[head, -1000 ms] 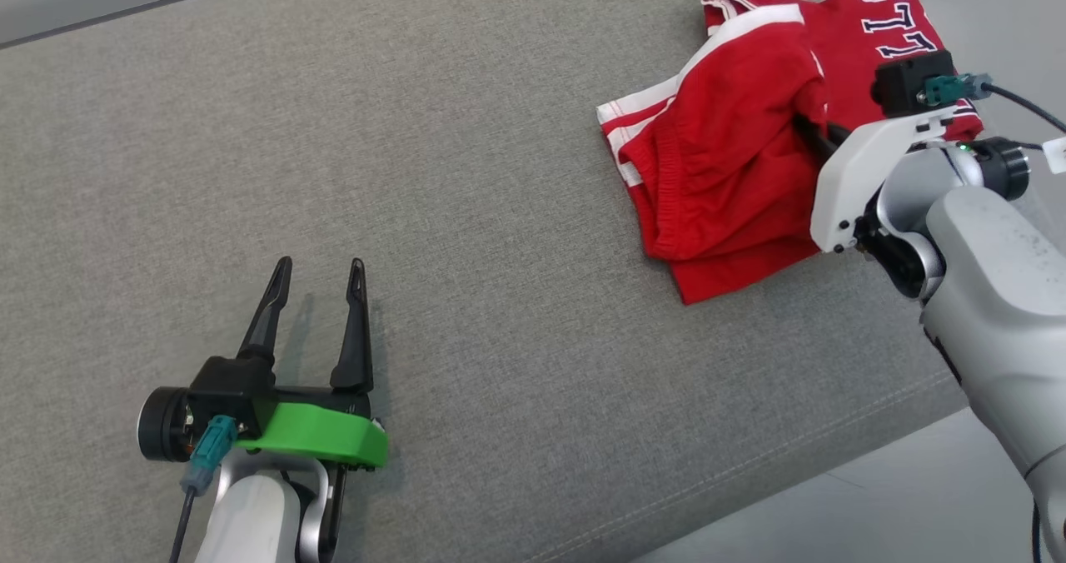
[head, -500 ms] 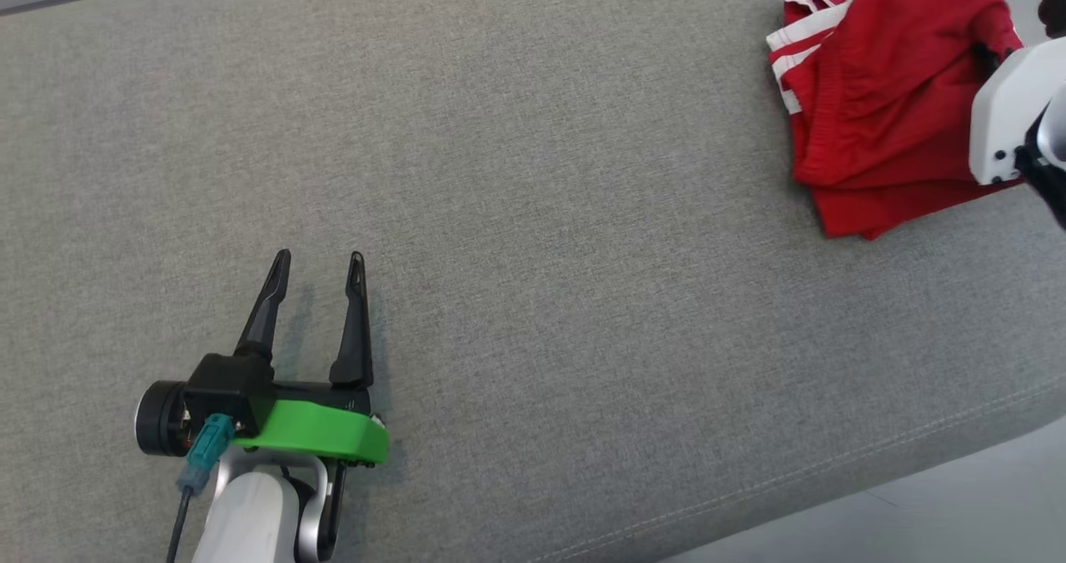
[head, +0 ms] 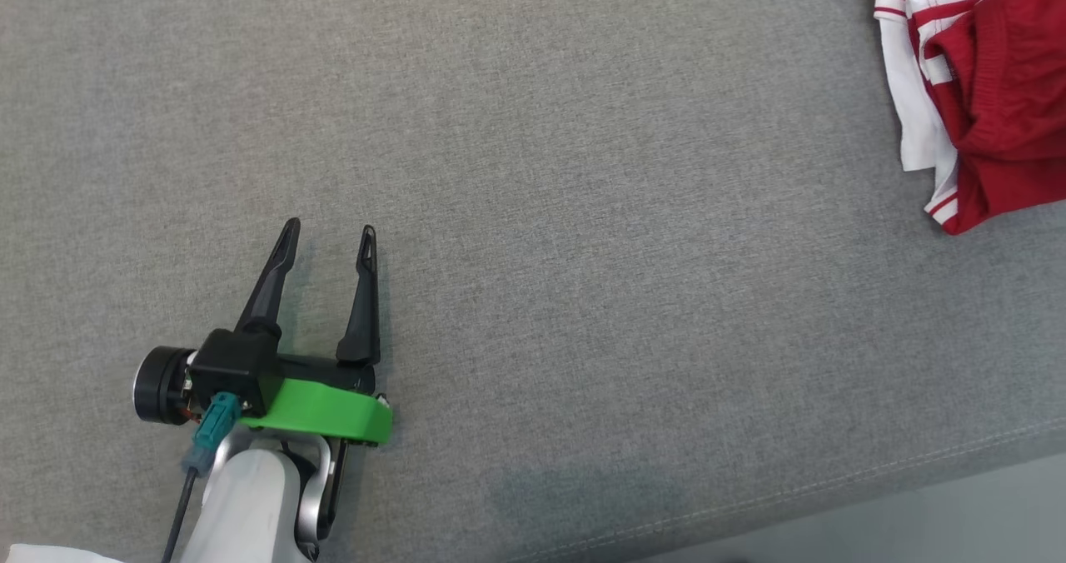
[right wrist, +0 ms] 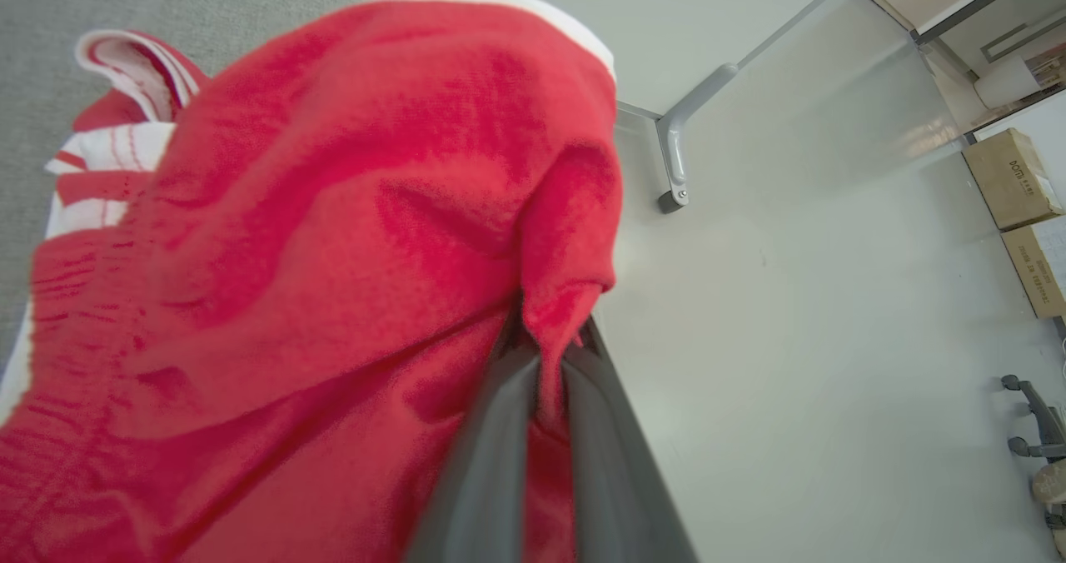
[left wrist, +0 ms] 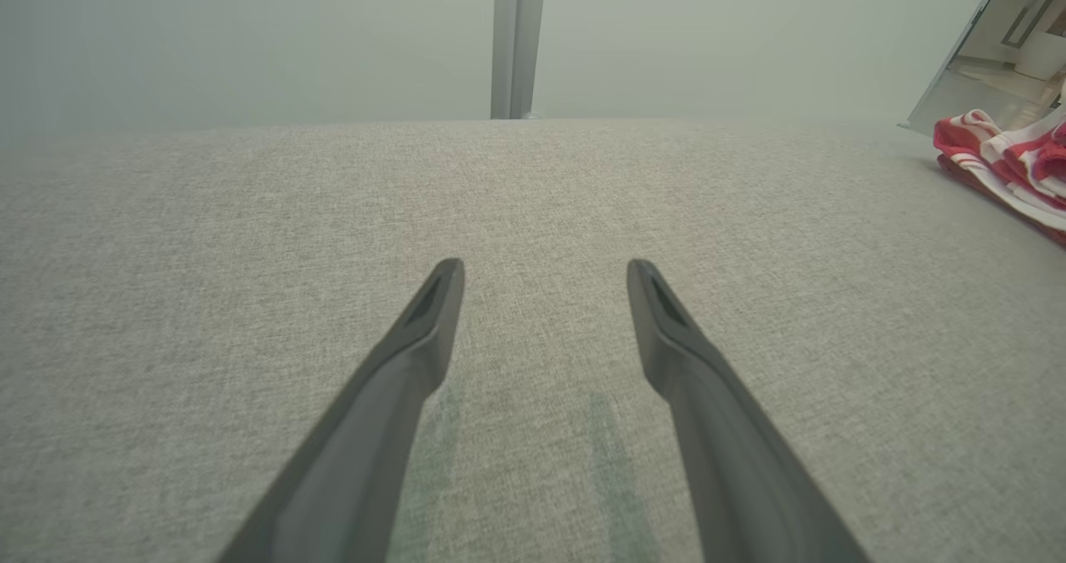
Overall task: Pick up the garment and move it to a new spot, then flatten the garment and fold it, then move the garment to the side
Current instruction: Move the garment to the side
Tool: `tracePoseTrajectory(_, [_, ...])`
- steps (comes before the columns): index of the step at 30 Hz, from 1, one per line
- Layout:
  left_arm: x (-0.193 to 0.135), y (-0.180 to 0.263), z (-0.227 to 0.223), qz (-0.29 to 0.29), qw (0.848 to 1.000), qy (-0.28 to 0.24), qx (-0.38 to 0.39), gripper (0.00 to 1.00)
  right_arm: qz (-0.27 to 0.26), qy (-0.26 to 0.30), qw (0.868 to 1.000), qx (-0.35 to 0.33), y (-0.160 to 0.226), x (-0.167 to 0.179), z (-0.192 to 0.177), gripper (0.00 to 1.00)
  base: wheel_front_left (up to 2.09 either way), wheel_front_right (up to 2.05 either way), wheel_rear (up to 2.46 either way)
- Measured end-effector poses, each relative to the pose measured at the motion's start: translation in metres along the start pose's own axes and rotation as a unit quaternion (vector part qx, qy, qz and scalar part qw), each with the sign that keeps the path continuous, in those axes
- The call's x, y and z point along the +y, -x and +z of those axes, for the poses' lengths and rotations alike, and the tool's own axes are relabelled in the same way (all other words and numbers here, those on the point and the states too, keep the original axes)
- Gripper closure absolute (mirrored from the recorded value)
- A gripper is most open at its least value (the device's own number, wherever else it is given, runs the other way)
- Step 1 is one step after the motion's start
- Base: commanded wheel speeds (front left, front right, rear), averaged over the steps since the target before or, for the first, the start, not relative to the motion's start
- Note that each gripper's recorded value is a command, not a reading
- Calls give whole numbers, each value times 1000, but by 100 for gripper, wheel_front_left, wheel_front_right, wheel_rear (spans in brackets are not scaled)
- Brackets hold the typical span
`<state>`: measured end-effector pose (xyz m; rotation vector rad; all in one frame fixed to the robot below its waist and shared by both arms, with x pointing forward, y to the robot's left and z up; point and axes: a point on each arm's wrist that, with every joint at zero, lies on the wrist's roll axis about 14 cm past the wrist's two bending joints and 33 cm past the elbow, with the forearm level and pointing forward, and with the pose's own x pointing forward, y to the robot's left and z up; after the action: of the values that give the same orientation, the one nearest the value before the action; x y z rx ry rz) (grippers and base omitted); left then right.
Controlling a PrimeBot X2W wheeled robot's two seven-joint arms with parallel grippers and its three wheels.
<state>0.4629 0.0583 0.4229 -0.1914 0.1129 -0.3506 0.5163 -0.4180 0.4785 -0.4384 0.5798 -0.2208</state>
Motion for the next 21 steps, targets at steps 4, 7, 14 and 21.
tracePoseTrajectory(4, [9,0,-6,7,1000,-5,9,0,-4,28,1000,3,-14,5,-8,100,0,0,0])
tracePoseTrajectory(7, [15,1,-10,14,1000,-7,14,0,-9,33,999,7,-23,7,-16,34,0,0,0])
tracePoseTrajectory(14, [22,3,-16,22,999,-10,24,0,-4,46,999,-9,-32,21,-15,0,0,0,0])
tracePoseTrajectory(21, [9,-1,-9,6,1000,-10,15,0,-15,53,998,-22,-20,12,-10,0,0,0,0])
